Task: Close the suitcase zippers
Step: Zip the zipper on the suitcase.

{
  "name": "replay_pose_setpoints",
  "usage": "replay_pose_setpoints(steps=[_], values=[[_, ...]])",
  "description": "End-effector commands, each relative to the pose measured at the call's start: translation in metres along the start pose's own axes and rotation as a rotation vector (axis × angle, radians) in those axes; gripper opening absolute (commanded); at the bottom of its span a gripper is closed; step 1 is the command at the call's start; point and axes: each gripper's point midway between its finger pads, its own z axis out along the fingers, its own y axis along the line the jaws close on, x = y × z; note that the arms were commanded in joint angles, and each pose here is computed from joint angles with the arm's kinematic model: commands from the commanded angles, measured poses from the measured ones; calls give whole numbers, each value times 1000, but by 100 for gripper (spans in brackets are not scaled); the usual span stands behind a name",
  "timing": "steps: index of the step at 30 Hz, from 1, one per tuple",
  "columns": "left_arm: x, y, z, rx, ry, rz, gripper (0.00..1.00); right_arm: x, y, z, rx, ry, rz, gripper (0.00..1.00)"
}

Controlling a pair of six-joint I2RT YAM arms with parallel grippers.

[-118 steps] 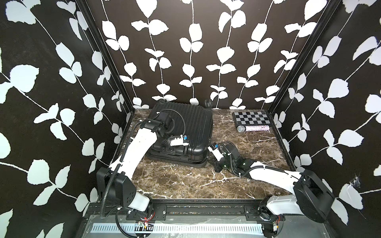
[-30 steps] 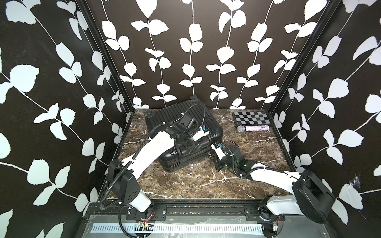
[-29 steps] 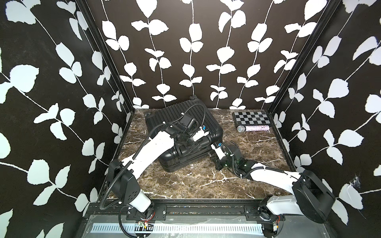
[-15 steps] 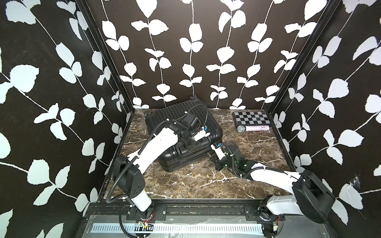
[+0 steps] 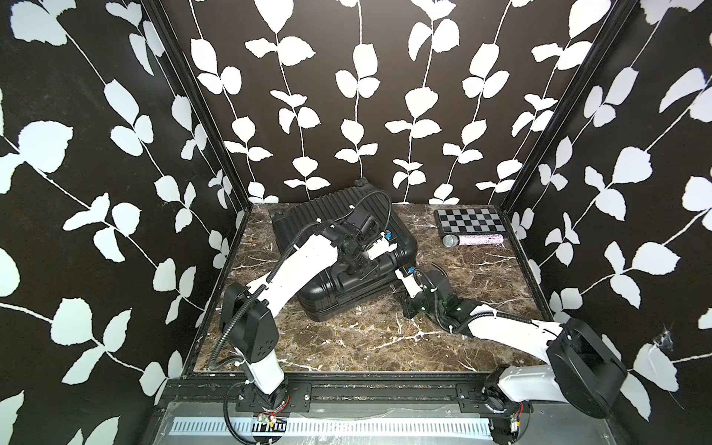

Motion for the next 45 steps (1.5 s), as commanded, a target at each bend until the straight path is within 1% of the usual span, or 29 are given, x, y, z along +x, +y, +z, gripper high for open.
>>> replay_pose_setpoints(steps=[1,4,9,15,21,24,27,29,32,35,45], values=[[2,37,27,-96,4,-163,5,12,19,-7,-87,34,-30,0],[-16,40,23,-104,-77,-217,0,11,21,-8,-94,29,-37,0],[-48,44,17,-88,-228,-307,0,7,26,-10,-113,9,-52,0],[-71,51,19,-71,-326,-413,0,2,34,-9,-141,3,-68,0],[-78,68,29,-122,-359,-511,0,-3,49,-7,-186,-5,-104,0],[-80,80,32,-166,-362,-569,0,-2,55,-5,-204,1,-119,0],[-86,88,38,-181,-359,-607,0,0,61,-4,-221,5,-135,0],[-91,90,42,-169,-366,-633,0,0,65,-4,-233,5,-144,0],[-101,94,42,-160,-405,-669,0,1,71,-4,-251,7,-159,0],[-106,103,36,-204,-447,-715,0,0,80,-5,-276,2,-183,0],[-120,105,22,-207,-491,-711,0,4,105,-4,-356,15,-238,0]])
